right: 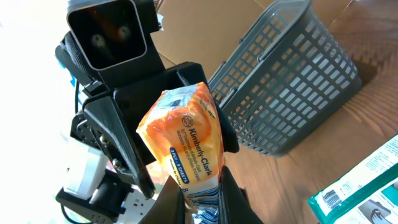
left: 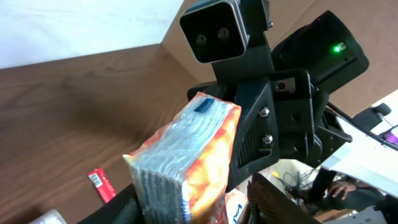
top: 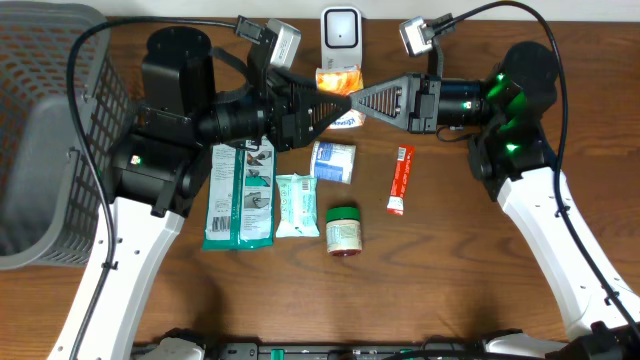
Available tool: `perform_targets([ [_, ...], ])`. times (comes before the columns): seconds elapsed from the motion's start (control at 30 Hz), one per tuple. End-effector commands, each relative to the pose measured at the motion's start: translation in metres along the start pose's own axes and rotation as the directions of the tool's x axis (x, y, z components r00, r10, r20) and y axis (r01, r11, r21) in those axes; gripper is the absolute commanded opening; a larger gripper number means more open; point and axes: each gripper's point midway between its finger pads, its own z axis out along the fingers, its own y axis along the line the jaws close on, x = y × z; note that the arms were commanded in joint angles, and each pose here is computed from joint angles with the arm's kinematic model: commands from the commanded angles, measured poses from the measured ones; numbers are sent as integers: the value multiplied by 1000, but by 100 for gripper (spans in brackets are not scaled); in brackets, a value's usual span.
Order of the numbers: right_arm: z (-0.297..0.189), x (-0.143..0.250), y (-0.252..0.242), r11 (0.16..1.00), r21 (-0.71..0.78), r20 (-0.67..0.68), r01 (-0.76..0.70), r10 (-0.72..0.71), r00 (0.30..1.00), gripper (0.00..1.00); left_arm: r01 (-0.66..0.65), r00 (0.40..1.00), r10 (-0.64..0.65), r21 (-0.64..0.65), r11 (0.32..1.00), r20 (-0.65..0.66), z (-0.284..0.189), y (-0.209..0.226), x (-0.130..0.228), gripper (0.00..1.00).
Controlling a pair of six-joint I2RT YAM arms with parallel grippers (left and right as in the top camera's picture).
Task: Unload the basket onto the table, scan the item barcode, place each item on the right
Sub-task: 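Carry the snack pack up toward the scanner while the left arm approaches, then pass the snack pack from the right gripper into the left gripper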
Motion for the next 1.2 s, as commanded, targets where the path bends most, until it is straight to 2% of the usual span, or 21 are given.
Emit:
perform_targets([
  [0.0, -1, -4, 3, 1000, 1, 10, 15, -15, 1000, 1, -12, 1000, 12, 12, 1000, 0, 1, -2, -2, 49],
  [0.17, -7, -9, 0, 1000, 14, 26, 19, -19, 999, 1, -10, 1000, 10, 11, 1000, -2, 1, -2, -1, 50],
  [0.2, -8, -9, 0, 1000, 15, 27, 24, -24, 999, 1, -10, 1000, 10, 11, 1000, -1, 1, -2, -1, 51],
  [0.23, -8, -9, 0, 1000, 15, 27, 27, -27, 999, 1, -10, 1000, 10, 11, 1000, -1, 1, -2, -1, 58],
  [0.37, -8, -8, -1, 999, 16, 25, 33, -33, 999, 1, -10, 1000, 10, 11, 1000, -2, 1, -2, -1, 59],
  [0.47, -8, -8, -1, 999, 16, 25, 33, -33, 999, 1, -10, 1000, 10, 11, 1000, -1, 1, -2, -1, 52],
  [0.63, -8, -8, -1, 999, 16, 26, 34, -34, 999, 1, -10, 1000, 10, 11, 1000, -2, 1, -2, -1, 52],
  [0.8, -8, -7, 0, 999, 15, 22, 45, -45, 999, 3, -10, 1000, 10, 11, 1000, -1, 1, -2, -1, 38],
  [0.83, -8, -7, 0, 999, 15, 22, 45, -45, 999, 6, -10, 1000, 10, 10, 1000, -1, 1, -2, -2, 37],
  [0.87, -8, -7, 0, 999, 15, 21, 47, -47, 999, 16, -10, 1000, 10, 6, 1000, 0, 1, -1, -2, 34],
  [0.9, -8, -7, 0, 999, 14, 21, 53, -53, 998, 31, -10, 1000, 10, 6, 1000, 0, 1, -1, -2, 29],
  [0.93, -8, -7, 0, 998, 14, 20, 57, -58, 998, 40, -10, 1000, 10, 3, 1000, 1, 1, -1, -2, 21],
  [1.0, -8, -7, 0, 998, 13, 18, 61, -61, 998, 46, -10, 1000, 10, -18, 1000, 9, 1, 3, -3, 8],
  [1.07, -8, -7, 0, 998, 12, 16, 64, -64, 998, 60, -9, 1000, 9, -33, 999, 13, 1, 6, -4, 8],
  [1.17, -12, -9, -2, 997, 20, 26, 76, -77, 997, 70, 3, 1000, -3, -32, 999, 13, 1, 5, -4, 7],
])
